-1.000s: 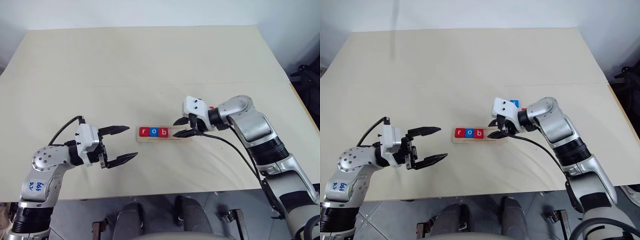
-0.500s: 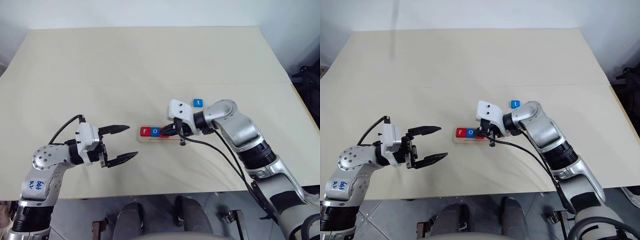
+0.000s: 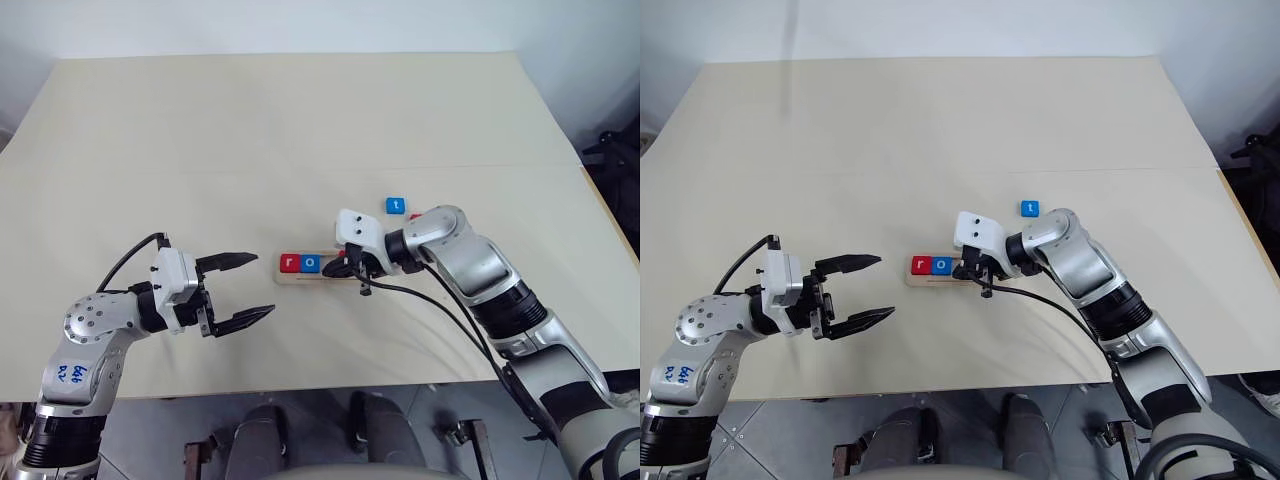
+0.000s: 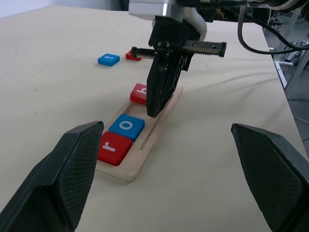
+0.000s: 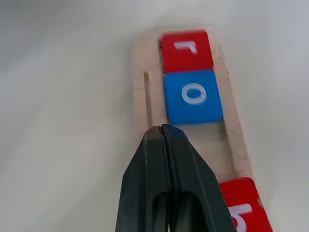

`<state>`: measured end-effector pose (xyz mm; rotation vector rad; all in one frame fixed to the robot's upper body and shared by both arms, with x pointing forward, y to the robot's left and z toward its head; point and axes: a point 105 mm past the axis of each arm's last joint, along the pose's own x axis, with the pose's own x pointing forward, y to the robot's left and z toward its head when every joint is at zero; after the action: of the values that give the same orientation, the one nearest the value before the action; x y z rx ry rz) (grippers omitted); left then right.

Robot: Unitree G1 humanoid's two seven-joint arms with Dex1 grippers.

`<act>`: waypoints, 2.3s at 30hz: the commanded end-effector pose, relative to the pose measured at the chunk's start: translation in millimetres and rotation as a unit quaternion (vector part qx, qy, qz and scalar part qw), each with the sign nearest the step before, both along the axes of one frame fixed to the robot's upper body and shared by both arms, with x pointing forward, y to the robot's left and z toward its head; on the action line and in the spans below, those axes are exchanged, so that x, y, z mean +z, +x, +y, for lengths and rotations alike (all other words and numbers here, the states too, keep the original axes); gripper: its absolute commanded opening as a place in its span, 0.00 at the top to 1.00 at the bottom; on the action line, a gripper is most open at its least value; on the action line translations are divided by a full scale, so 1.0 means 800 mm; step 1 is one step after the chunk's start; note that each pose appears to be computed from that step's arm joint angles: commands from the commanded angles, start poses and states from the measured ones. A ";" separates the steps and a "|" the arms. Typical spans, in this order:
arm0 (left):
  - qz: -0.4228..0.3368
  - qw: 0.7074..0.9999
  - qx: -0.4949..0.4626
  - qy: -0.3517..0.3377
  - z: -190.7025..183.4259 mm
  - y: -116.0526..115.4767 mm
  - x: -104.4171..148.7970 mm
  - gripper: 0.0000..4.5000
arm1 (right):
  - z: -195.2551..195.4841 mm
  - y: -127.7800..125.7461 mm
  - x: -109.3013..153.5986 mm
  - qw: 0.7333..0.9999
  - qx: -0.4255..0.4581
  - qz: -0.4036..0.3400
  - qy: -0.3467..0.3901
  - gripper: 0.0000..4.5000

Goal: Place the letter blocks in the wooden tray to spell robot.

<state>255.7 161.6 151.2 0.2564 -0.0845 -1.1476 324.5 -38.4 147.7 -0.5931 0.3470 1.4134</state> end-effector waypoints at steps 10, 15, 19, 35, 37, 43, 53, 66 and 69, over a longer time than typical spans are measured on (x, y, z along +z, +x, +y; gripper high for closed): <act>-0.015 1.000 0.000 -0.001 0.006 -0.005 0.002 0.00 | -0.079 0.040 0.021 0.994 -0.094 -0.048 -0.019 0.99; -0.014 1.000 -0.002 -0.001 0.006 -0.005 0.001 0.00 | -0.087 0.044 0.009 0.993 -0.105 -0.045 -0.034 0.99; -0.014 1.000 -0.002 0.000 0.007 -0.005 0.001 0.00 | -0.075 0.038 0.002 0.995 -0.090 -0.035 -0.029 0.99; -0.017 1.000 0.006 -0.002 0.006 -0.005 0.005 0.00 | -0.037 0.021 -0.003 0.999 -0.045 -0.021 -0.017 0.99; -0.017 1.000 0.006 -0.002 0.007 -0.005 0.004 0.00 | -0.035 0.021 -0.003 0.999 -0.044 -0.021 -0.017 0.99; -0.012 1.000 0.008 -0.003 0.012 -0.008 -0.007 0.00 | -0.028 0.021 -0.001 0.999 -0.040 -0.023 -0.005 0.99; -0.007 1.000 -0.009 -0.006 0.010 0.001 -0.014 0.00 | -0.069 0.014 0.037 0.991 -0.073 -0.073 0.089 0.99; -0.002 1.000 -0.021 -0.003 0.014 0.019 -0.015 0.00 | -0.236 -0.049 0.006 0.924 -0.310 -0.109 0.195 0.34; -0.009 1.000 -0.023 -0.002 0.011 0.023 -0.009 0.00 | -0.262 -0.066 -0.007 0.905 -0.359 -0.118 0.195 0.11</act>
<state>273.5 172.3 136.2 0.2398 -0.0775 -1.1855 275.7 -240.8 128.2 -0.2340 0.1362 0.7045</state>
